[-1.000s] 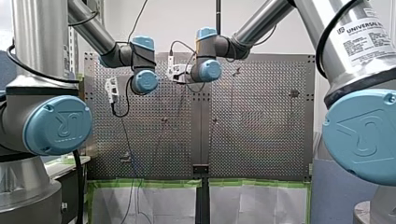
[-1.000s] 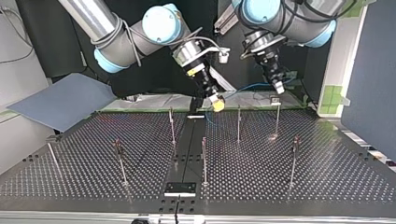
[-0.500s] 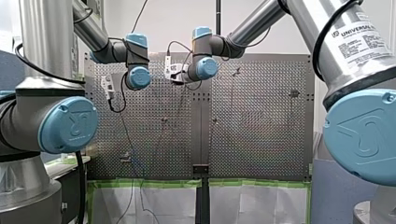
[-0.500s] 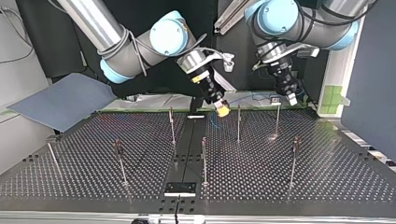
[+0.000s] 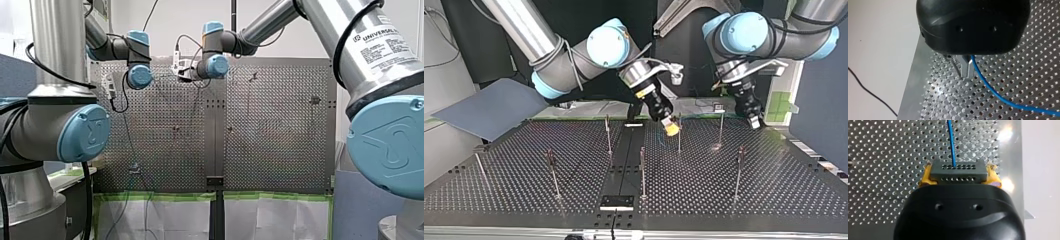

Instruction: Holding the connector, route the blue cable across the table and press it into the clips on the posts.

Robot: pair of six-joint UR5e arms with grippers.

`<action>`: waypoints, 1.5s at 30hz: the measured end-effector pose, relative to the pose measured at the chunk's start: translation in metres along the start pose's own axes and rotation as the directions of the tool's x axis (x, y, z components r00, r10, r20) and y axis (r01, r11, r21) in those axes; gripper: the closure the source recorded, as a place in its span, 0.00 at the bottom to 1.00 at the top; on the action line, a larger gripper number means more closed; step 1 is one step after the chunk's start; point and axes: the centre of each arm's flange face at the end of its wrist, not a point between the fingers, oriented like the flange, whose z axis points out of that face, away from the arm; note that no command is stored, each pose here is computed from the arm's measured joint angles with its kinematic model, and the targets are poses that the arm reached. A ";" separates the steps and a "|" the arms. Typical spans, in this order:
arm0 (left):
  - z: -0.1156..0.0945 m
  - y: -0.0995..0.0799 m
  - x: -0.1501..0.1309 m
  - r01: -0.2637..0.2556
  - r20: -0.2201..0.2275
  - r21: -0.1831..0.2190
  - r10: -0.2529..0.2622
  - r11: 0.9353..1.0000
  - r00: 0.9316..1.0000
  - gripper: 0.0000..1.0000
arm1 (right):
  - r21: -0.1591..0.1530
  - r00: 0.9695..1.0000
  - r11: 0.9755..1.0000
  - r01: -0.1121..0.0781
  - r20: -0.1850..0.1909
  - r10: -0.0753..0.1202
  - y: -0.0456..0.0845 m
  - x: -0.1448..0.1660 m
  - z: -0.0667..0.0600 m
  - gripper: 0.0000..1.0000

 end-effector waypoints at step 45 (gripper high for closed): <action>0.092 0.010 -0.025 0.146 0.042 0.146 -0.153 0.978 0.987 1.00 | 0.017 1.000 1.000 -0.008 -0.019 0.009 -0.009 0.021 0.045 1.00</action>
